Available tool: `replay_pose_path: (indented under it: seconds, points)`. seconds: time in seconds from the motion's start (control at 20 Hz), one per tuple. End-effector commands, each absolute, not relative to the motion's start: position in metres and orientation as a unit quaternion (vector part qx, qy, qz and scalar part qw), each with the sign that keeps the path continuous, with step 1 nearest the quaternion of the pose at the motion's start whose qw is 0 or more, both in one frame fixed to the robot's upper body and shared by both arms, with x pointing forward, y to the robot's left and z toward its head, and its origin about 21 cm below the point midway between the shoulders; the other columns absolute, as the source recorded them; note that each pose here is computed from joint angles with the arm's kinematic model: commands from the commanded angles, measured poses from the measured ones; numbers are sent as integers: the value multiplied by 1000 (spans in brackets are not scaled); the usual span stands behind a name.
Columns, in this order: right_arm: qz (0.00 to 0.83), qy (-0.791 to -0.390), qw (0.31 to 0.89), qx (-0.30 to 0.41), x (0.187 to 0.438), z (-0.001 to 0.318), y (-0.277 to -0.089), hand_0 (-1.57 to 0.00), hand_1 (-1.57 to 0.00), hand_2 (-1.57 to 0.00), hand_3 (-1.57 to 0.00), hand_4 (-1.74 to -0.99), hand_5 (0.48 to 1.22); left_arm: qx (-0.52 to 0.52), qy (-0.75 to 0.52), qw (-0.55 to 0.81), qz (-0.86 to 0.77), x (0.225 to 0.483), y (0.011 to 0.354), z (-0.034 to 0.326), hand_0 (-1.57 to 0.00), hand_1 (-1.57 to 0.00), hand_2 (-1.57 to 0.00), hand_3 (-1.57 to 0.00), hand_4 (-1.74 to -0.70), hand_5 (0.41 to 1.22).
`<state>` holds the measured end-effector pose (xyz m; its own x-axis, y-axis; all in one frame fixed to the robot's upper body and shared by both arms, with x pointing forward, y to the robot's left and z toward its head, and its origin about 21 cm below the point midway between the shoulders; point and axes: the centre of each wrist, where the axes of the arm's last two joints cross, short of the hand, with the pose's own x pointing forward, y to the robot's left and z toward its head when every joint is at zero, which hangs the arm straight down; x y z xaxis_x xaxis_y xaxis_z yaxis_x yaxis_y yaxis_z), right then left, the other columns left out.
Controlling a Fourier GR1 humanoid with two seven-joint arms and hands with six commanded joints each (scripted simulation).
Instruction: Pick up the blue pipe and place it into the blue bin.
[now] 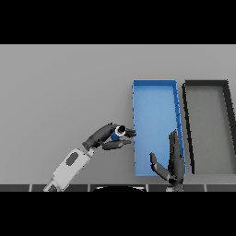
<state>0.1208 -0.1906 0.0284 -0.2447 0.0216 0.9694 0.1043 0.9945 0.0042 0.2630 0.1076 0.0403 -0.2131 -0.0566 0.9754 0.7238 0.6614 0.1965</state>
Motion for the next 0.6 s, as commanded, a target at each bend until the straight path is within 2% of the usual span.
replay_pose_path:
  seconds: [0.0,0.1,0.15,0.35,0.55]
  points:
    - [-13,-787,617,-15,119,39,-195,1,1,1,1,-1256,558,-240,-705,576,-336,265,107,44,-1571,-1571,-1571,-1495,-1741,1221]
    - [46,-749,661,20,125,52,-196,1,1,1,1,-1303,515,-238,-705,576,-339,265,109,40,-1571,-1571,-1571,-1493,-1741,1221]
    - [66,-744,664,40,128,61,-195,1,1,1,1,-1314,500,-240,-709,571,-337,266,105,42,-1571,-1571,-1571,-1491,-1741,1221]
    - [143,-736,656,88,153,90,-176,1,1,1,1,-1309,503,-235,-711,568,-341,265,109,45,-1571,-1571,-1571,-1486,-1741,1221]
    - [224,-738,628,100,177,108,-160,1,1,1,1,-1294,523,-244,-707,567,-345,264,109,46,-1571,-1571,-1571,-1486,-1741,1221]
